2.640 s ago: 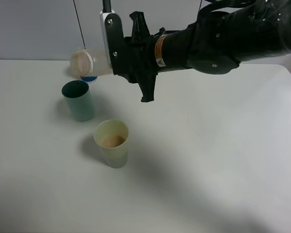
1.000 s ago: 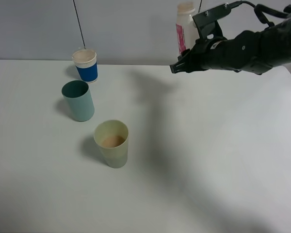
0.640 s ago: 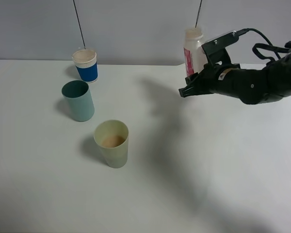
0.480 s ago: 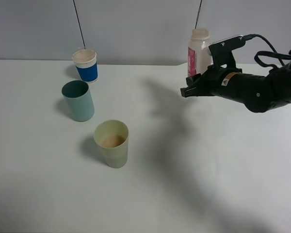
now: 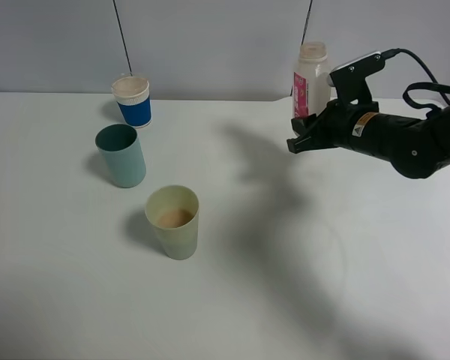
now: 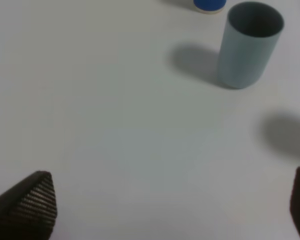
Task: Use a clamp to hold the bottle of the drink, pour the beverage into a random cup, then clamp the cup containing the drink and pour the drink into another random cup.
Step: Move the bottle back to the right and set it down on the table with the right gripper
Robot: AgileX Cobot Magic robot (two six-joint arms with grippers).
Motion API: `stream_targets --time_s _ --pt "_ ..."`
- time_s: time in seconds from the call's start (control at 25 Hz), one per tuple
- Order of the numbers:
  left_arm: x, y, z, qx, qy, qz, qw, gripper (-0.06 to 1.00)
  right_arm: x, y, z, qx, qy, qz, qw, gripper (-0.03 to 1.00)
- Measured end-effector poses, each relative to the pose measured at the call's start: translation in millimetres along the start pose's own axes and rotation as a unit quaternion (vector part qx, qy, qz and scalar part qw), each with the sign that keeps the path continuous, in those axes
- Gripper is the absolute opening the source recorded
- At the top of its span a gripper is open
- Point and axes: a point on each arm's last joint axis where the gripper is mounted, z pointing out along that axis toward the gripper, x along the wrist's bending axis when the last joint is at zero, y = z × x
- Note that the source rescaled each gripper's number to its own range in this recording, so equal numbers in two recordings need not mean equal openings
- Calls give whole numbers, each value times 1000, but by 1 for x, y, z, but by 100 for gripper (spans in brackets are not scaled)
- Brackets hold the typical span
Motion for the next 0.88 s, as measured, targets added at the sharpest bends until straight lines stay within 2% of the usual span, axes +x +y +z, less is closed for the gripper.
stream_targets --time_s 0.24,0.48,0.64,0.88 --pt "0 0 0 0 0 0 1000 95 -13 -8 4 -13 -2 -18 1000 0" --pt "0 0 0 0 0 0 1000 95 -14 -15 9 -23 -3 -14 1000 0" --pt "0 0 0 0 0 0 1000 95 -16 -29 21 -64 -30 17 997 0" --pt "0 0 0 0 0 0 1000 95 -15 -42 28 -70 -36 15 997 0"
